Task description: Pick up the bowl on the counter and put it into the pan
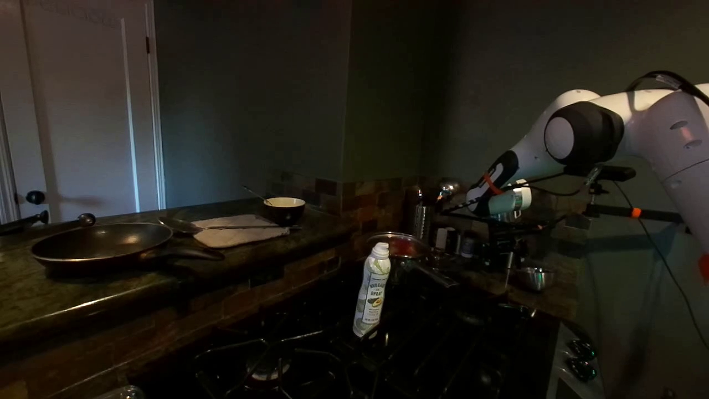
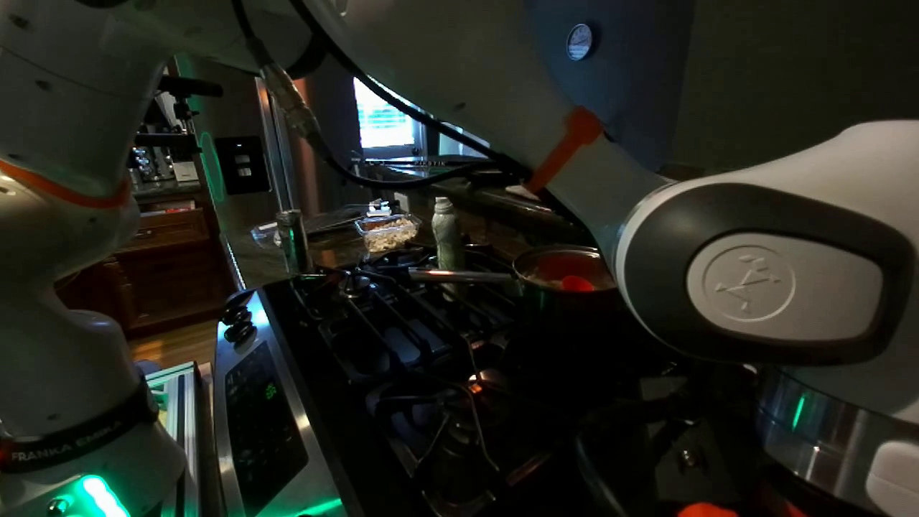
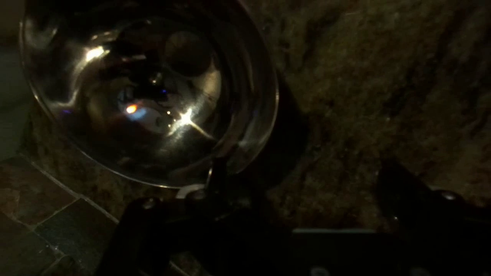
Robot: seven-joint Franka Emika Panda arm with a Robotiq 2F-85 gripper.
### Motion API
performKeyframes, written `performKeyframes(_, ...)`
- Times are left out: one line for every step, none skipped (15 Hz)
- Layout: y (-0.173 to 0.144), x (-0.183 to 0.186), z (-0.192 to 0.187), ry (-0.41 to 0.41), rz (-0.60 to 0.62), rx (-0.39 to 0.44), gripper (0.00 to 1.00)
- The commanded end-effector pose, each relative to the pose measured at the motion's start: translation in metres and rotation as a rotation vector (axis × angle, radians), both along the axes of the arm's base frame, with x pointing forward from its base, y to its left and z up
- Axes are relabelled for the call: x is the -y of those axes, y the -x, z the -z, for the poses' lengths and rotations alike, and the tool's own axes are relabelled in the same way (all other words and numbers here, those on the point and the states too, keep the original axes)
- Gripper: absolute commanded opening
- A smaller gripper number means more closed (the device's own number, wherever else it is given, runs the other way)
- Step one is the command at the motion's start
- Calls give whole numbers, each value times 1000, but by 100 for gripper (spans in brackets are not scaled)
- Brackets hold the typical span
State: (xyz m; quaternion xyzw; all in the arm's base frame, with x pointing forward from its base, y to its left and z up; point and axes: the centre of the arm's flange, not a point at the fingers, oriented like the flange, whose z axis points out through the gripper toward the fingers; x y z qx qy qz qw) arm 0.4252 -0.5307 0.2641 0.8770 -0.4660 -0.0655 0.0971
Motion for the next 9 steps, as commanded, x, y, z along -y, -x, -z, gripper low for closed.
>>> performKeyframes(12, 4, -12, -25, 86, 32, 100)
performKeyframes(16, 5, -14, -23, 108, 37, 100)
performKeyframes(19, 6, -16, -21, 124, 40, 100)
performKeyframes(22, 7, -18, -17, 142, 42, 100)
performKeyframes(25, 8, -20, -14, 166, 46, 100)
performKeyframes(28, 9, -22, -3, 197, 51, 100)
performKeyframes(31, 9, -25, 2, 224, 47, 100)
performKeyframes(33, 9, -27, 7, 249, 42, 100)
performKeyframes(36, 8, -28, 9, 272, 35, 100)
